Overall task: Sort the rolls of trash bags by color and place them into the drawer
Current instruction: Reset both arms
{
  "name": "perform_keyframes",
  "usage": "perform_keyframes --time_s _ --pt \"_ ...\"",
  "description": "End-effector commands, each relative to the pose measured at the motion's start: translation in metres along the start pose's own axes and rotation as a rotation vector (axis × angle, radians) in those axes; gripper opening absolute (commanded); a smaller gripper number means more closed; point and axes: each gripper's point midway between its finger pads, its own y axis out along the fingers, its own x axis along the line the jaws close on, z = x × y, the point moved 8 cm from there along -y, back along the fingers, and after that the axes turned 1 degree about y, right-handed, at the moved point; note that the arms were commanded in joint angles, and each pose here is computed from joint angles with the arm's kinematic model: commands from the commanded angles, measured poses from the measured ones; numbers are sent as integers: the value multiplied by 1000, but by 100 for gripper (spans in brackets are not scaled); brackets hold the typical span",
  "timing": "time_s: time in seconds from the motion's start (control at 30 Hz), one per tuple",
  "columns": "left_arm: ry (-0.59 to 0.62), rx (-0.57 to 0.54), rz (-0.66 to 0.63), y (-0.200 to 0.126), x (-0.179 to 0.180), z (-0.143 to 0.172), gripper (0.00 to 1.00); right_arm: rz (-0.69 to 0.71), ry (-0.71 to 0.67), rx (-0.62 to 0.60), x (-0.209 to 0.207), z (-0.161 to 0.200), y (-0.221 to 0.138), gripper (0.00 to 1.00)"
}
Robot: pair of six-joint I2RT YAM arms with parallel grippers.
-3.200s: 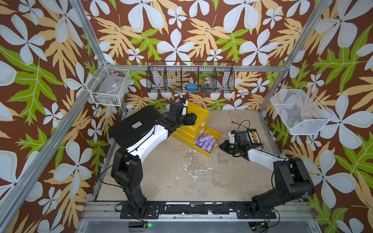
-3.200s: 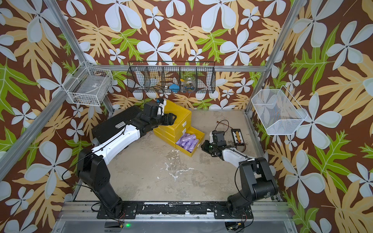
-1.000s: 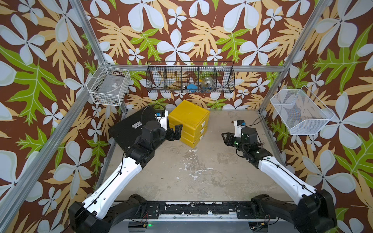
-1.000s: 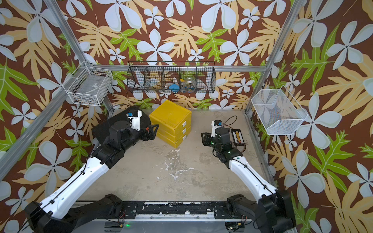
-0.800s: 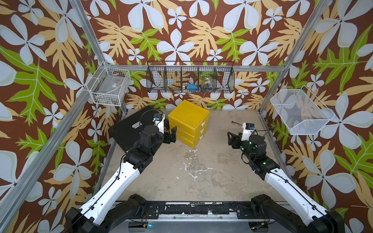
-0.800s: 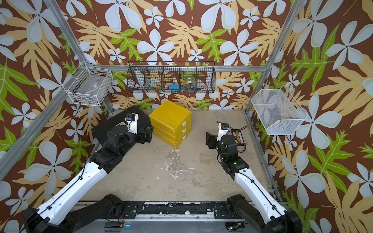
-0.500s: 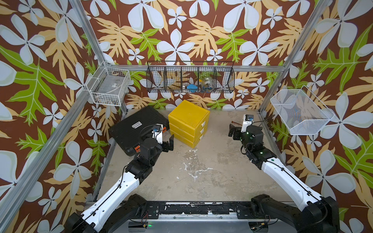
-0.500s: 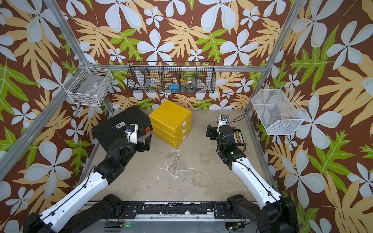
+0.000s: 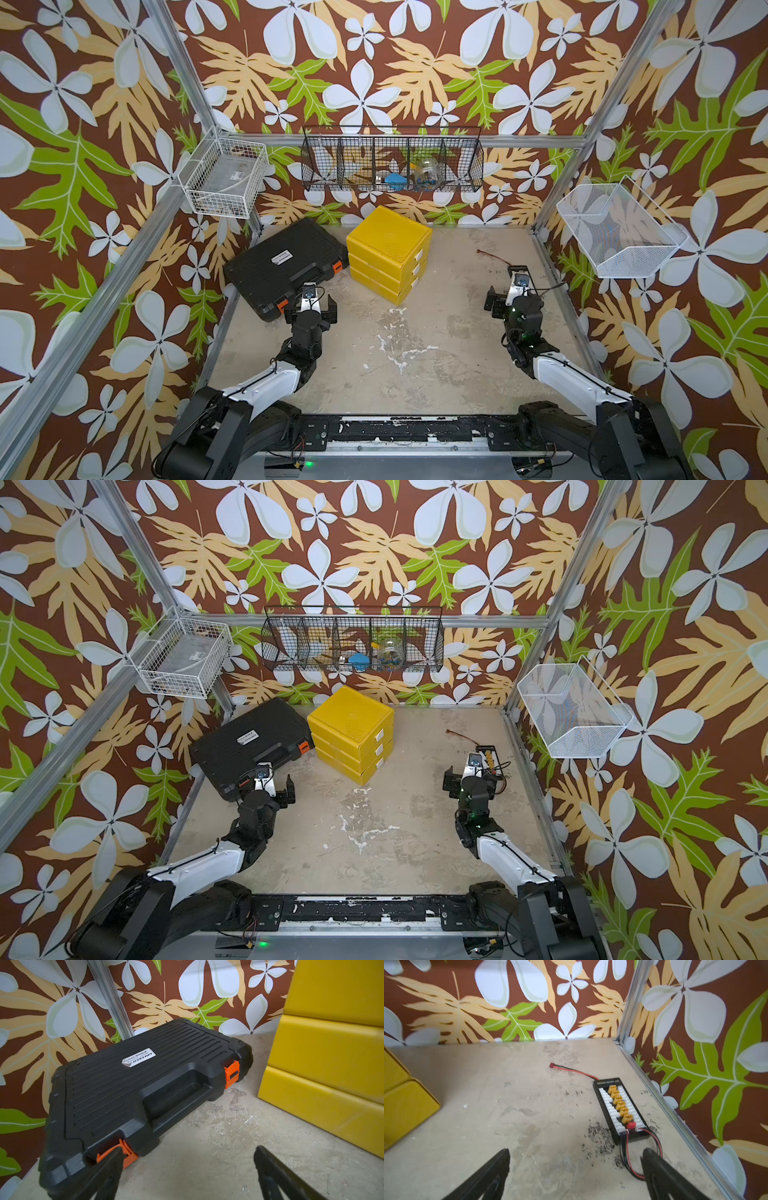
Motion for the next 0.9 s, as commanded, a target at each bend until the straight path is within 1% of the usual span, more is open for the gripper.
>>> perform_keyframes --time_s 0.0,0.03,0.07,0.13,0.17,0.2,0.23,0.27,0.3,0.33,0.37,0.4,0.43,0.47,0.53,0.6,0.67,0.73,0.87 --pt "-111 -140 -25 3 8 -9 100 22 28 -133 -4 -1 1 100" --pt "-102 -147 -28 5 9 -9 100 22 15 -122 -4 7 2 100" --pt "-70 -130 -7 8 6 -9 100 37 14 -141 -5 8 3 99" --pt "-10 -178 29 9 4 -9 100 1 -5 -147 -1 5 7 100" --pt "-17 -189 47 10 6 -6 100 -7 -30 -177 1 3 9 100" --pt "-38 -202 41 11 10 -5 100 -17 -36 -177 2 6 11 100" --pt "-76 -180 25 13 17 -3 100 -9 -36 -180 1 12 14 100" --pt "-111 -173 29 15 23 0 100 -15 -32 -214 1 14 14 100" --pt "-139 -183 35 15 29 4 100 -26 -24 -212 -1 18 14 100" --pt "-161 -223 36 13 34 6 100 -30 -23 -204 -1 21 14 100" --pt "-158 -235 43 11 34 6 100 -30 -22 -204 -1 20 15 100" --pt "-153 -179 58 16 31 8 100 -31 -24 -193 -1 21 15 100" --pt "-144 -165 69 21 29 7 100 -33 -23 -189 -1 21 15 100" --pt "-138 -186 74 21 28 6 100 -31 -22 -193 -1 21 15 100" --pt "-140 -147 69 24 28 8 100 -29 -23 -196 -1 21 14 100" --pt "-145 -157 73 28 28 6 100 -31 -28 -184 0 21 17 100" --pt "-164 -112 104 34 32 8 100 -37 -23 -176 -1 21 20 100" --pt "-171 -135 102 33 33 7 100 -41 -17 -172 -2 20 21 100" --pt "-172 -142 103 30 33 7 100 -42 -15 -178 -2 20 19 100"
